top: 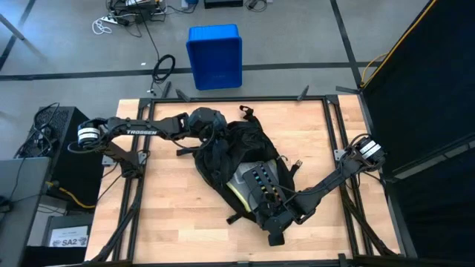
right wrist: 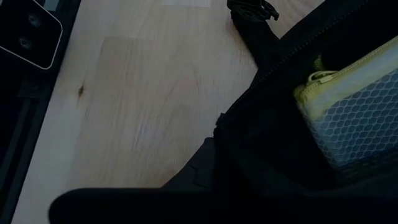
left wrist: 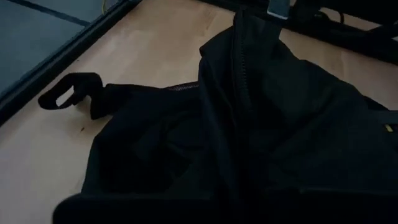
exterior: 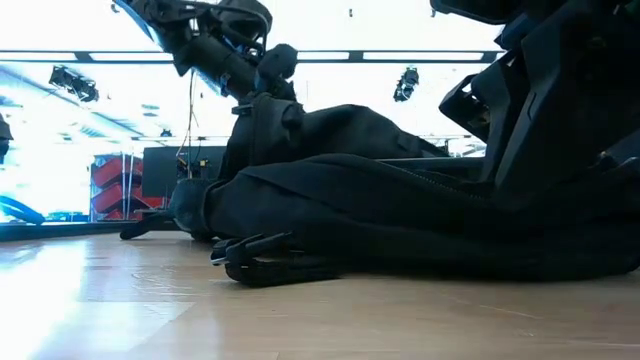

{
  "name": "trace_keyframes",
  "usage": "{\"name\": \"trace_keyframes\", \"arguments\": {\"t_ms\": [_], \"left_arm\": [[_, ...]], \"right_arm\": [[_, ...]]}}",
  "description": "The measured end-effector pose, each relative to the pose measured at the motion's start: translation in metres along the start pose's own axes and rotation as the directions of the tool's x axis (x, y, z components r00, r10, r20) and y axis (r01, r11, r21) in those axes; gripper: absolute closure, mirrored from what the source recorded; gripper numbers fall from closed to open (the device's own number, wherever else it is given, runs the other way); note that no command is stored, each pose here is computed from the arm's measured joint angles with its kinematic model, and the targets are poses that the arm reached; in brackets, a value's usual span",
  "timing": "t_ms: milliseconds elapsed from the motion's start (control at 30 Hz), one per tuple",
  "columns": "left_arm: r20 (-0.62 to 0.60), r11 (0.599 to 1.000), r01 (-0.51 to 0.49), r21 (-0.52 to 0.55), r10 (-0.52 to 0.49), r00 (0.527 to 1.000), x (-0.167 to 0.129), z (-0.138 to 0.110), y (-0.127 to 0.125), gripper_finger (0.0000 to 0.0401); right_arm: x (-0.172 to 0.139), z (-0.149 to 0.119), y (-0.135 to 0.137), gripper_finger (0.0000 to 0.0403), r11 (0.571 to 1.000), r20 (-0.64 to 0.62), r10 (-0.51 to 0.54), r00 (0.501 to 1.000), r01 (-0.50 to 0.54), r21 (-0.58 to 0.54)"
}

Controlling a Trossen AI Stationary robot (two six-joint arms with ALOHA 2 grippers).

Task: Unpack backpack
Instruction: Open the black backpack

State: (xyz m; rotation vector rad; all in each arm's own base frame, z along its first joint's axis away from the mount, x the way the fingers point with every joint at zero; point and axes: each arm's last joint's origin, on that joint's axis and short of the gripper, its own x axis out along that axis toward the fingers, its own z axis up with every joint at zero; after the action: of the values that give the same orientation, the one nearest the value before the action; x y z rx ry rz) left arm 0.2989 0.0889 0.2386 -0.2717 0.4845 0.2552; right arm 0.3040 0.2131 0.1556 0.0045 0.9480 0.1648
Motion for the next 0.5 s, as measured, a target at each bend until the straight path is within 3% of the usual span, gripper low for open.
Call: {"name": "trace_keyframes", "arguments": {"t_ms": [167,500], "left_arm": [[0.097,0.997,0.055,-0.044,-0.051,0.994,-0.009,-0.009,0.012,0.0401],[0.17,0.986,0.049,-0.159,-0.022,0.985,-0.027,-0.055,0.033,0.0401]], "right_arm": [[0.0,0.0,0.0,0.0403,1.0,-0.001,0.002,1.0,-0.002,0.004],[0.0,0.0,0.0,0.0403,1.0,-0.003,0.0,1.0,0.0,0.006]]}}
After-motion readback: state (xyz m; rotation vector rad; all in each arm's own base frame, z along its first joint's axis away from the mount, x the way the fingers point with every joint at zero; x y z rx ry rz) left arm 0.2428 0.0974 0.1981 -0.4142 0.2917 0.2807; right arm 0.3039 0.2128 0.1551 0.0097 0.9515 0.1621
